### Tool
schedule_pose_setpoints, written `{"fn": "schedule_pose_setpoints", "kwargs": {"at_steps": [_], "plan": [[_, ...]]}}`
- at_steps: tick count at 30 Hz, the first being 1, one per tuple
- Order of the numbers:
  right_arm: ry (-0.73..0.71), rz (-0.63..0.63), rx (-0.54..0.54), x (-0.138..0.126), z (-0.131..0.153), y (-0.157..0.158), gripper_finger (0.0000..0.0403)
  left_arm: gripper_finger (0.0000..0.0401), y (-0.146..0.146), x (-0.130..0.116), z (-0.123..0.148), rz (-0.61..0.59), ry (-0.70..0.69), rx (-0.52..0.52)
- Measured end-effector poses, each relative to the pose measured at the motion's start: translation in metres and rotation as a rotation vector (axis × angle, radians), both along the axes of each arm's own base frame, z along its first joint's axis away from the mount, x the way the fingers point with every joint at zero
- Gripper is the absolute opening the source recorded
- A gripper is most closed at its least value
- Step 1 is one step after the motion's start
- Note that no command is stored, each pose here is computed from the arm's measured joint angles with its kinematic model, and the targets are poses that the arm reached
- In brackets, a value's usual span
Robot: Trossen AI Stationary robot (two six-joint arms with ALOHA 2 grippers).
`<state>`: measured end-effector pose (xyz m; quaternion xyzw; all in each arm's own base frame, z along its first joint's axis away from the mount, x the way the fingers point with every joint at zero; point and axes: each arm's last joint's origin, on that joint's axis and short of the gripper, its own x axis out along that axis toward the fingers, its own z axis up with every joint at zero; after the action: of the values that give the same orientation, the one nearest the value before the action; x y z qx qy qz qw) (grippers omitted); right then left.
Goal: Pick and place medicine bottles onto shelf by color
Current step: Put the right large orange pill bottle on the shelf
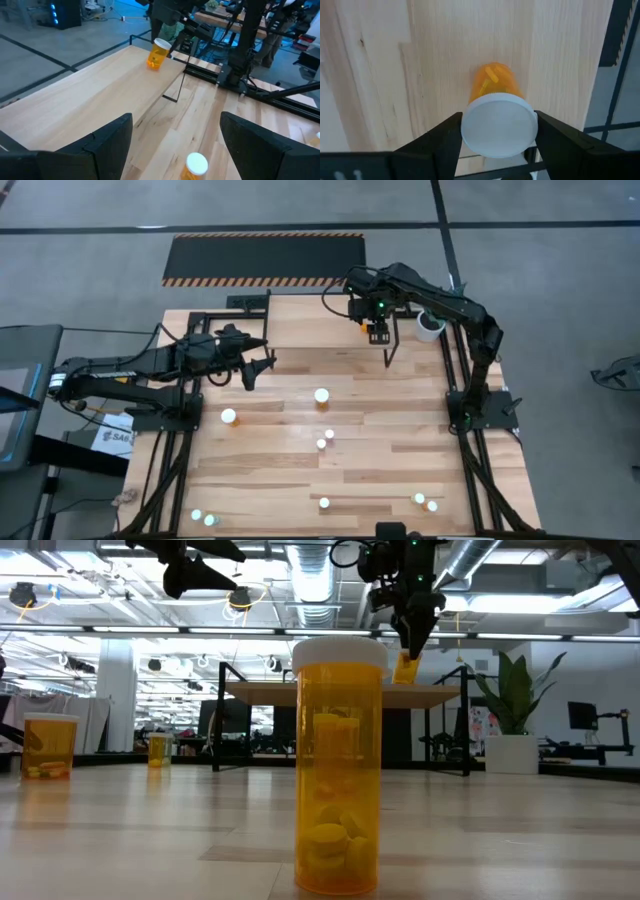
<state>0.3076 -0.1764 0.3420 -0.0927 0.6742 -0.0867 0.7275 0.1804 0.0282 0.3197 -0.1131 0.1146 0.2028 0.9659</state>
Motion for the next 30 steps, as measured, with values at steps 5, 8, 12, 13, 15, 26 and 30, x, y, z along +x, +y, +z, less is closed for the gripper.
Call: {"fn": "schedule_pose_setpoints", "kwargs": {"at_steps": [5,8,12,13,15,26,30], "plan": [[-0.001,-0.002,0.000,0.0002,0.0000,0.0004,0.0256,0.0288,-0.0004,0.0002,-0.0001,-0.018,0.000,-0.004],[-0.010,-0.067,0.009,-0.0005,-0.0002,0.0007,0.0256,0.0288,-0.0006,0.0000,-0.0005,-0.020,0.006,-0.004],[0.014,-0.148,0.044,-0.0048,-0.0010,0.0033,0.0256,0.0288,-0.0006,-0.0001,-0.0007,-0.021,0.008,-0.005],[0.016,-0.155,0.049,-0.0053,-0.0007,0.0041,0.0256,0.0288,-0.0006,-0.0001,-0.0007,-0.021,0.008,-0.005],[0.011,-0.156,0.048,-0.0062,0.0013,0.0063,0.0256,0.0288,-0.0006,-0.0001,-0.0007,-0.021,0.008,-0.005],[-0.009,-0.189,0.062,-0.0054,0.0023,0.0092,0.0256,0.0288,-0.0005,-0.0001,-0.0007,-0.020,0.007,-0.008],[-0.011,-0.195,0.063,-0.0052,0.0023,0.0095,0.0256,0.0288,-0.0005,-0.0001,-0.0007,-0.020,0.006,-0.008]]}}
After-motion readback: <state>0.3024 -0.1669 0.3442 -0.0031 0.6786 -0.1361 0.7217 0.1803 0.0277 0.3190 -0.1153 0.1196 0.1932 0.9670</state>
